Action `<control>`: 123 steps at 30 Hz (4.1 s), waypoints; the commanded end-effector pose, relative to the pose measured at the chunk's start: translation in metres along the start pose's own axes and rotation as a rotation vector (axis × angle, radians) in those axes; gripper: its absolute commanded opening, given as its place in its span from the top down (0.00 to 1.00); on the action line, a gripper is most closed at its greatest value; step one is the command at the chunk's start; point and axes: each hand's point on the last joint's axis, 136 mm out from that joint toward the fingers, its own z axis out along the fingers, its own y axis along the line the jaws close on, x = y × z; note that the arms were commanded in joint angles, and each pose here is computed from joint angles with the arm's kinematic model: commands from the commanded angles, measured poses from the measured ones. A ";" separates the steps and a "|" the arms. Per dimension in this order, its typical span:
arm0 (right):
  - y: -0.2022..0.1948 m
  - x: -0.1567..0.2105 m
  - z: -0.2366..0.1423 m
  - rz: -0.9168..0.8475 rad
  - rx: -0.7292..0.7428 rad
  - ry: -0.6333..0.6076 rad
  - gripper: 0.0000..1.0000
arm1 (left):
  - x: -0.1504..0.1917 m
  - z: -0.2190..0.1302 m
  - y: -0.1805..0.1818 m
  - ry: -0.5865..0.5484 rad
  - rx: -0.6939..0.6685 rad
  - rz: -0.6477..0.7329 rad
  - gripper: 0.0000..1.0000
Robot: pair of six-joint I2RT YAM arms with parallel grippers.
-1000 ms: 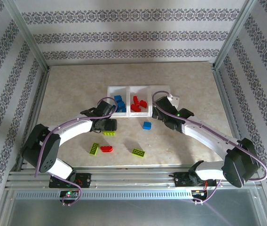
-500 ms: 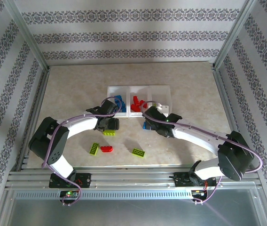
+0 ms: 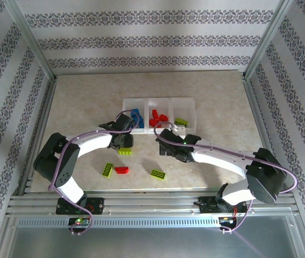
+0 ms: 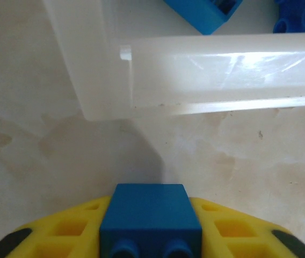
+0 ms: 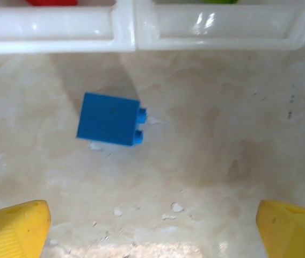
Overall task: Sort the legos into containers by color
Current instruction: Pick up the lego from the center of the table, then place the lego in the container, then pick up the lego from the bottom-center of the table, then place the lego in the container.
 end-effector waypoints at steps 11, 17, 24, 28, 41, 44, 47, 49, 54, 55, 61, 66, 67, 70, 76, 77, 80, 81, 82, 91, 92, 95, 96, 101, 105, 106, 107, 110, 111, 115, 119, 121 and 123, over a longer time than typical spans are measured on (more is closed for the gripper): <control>0.052 0.066 -0.015 -0.384 -0.203 0.035 0.08 | -0.027 -0.046 -0.012 -0.125 0.049 -0.010 0.75; 0.067 0.091 -0.016 -0.512 -0.225 0.055 0.12 | -0.044 -0.072 -0.017 -0.194 0.073 -0.007 0.75; 0.076 0.104 -0.008 -0.573 -0.218 0.087 0.14 | -0.076 -0.074 -0.023 -0.237 0.020 0.041 0.74; 0.080 0.108 -0.004 -0.580 -0.219 0.099 0.14 | -0.103 -0.075 -0.027 -0.260 -0.031 0.080 0.74; 0.078 0.113 0.001 -0.575 -0.218 0.113 0.14 | -0.144 -0.043 -0.015 -0.205 -0.232 0.162 0.74; 0.078 0.115 0.002 -0.580 -0.216 0.122 0.14 | -0.153 -0.038 -0.013 -0.198 -0.263 0.175 0.73; 0.077 0.117 0.005 -0.584 -0.206 0.132 0.14 | -0.159 -0.032 -0.010 -0.182 -0.301 0.193 0.73; 0.077 0.118 0.006 -0.585 -0.203 0.136 0.15 | -0.163 -0.028 -0.006 -0.171 -0.336 0.204 0.71; 0.077 0.119 0.007 -0.587 -0.199 0.143 0.15 | -0.175 -0.021 -0.004 -0.170 -0.369 0.217 0.69; 0.077 0.119 0.007 -0.588 -0.197 0.144 0.14 | -0.177 -0.020 -0.005 -0.175 -0.365 0.216 0.68; 0.072 0.119 0.011 -0.584 -0.178 0.155 0.15 | -0.190 -0.018 -0.006 -0.183 -0.374 0.223 0.60; 0.069 0.117 0.013 -0.568 -0.166 0.152 0.15 | -0.194 -0.021 -0.007 -0.196 -0.377 0.224 0.51; 0.068 0.116 0.013 -0.563 -0.164 0.151 0.15 | -0.194 -0.021 -0.006 -0.195 -0.376 0.224 0.49; 0.066 0.114 0.015 -0.557 -0.156 0.150 0.16 | -0.194 -0.025 -0.008 -0.196 -0.366 0.222 0.48; 0.062 0.111 0.019 -0.549 -0.138 0.156 0.19 | -0.196 -0.043 -0.011 -0.226 -0.333 0.209 0.44; 0.062 0.111 0.019 -0.549 -0.137 0.157 0.20 | -0.196 -0.047 -0.012 -0.232 -0.329 0.209 0.44; 0.062 0.111 0.021 -0.548 -0.129 0.161 0.21 | -0.196 -0.059 -0.013 -0.249 -0.310 0.200 0.40; 0.062 0.110 0.021 -0.548 -0.125 0.163 0.21 | -0.196 -0.062 -0.013 -0.256 -0.303 0.196 0.40; 0.062 0.110 0.022 -0.549 -0.122 0.163 0.22 | -0.194 -0.066 -0.014 -0.261 -0.295 0.193 0.38; 0.055 0.115 0.027 -0.538 -0.107 0.191 0.29 | -0.183 -0.102 -0.003 -0.320 -0.251 0.139 0.18; 0.053 0.116 0.027 -0.537 -0.105 0.196 0.31 | -0.182 -0.106 0.000 -0.328 -0.247 0.128 0.16; 0.048 0.118 0.025 -0.523 -0.106 0.200 0.34 | -0.176 -0.118 0.010 -0.351 -0.232 0.091 0.06; 0.047 0.118 0.024 -0.518 -0.107 0.198 0.36 | -0.175 -0.121 0.014 -0.358 -0.223 0.075 0.02; 0.043 0.116 0.021 -0.487 -0.115 0.184 0.43 | -0.163 -0.134 0.031 -0.388 -0.157 -0.018 0.00; 0.044 0.112 0.018 -0.465 -0.125 0.168 0.48 | -0.154 -0.144 0.048 -0.428 -0.114 -0.092 0.00; 0.045 0.110 0.018 -0.462 -0.128 0.163 0.49 | -0.152 -0.147 0.053 -0.437 -0.111 -0.109 0.00; 0.045 0.108 0.017 -0.455 -0.131 0.158 0.51 | -0.150 -0.150 0.058 -0.446 -0.107 -0.122 0.00; 0.045 0.101 0.017 -0.432 -0.137 0.149 0.55 | -0.144 -0.156 0.072 -0.464 -0.113 -0.160 0.00; 0.044 0.099 0.018 -0.422 -0.136 0.148 0.57 | -0.142 -0.159 0.076 -0.470 -0.116 -0.171 0.00; 0.042 0.086 0.019 -0.380 -0.141 0.127 0.63 | -0.132 -0.161 0.088 -0.476 -0.112 -0.208 0.00; 0.043 0.065 0.016 -0.323 -0.153 0.082 0.68 | -0.119 -0.155 0.097 -0.466 -0.073 -0.254 0.00; 0.040 0.050 0.014 -0.283 -0.150 0.059 0.71 | -0.112 -0.153 0.103 -0.467 -0.055 -0.289 0.00; 0.037 0.036 0.012 -0.246 -0.150 0.038 0.73 | -0.106 -0.153 0.109 -0.474 -0.051 -0.316 0.00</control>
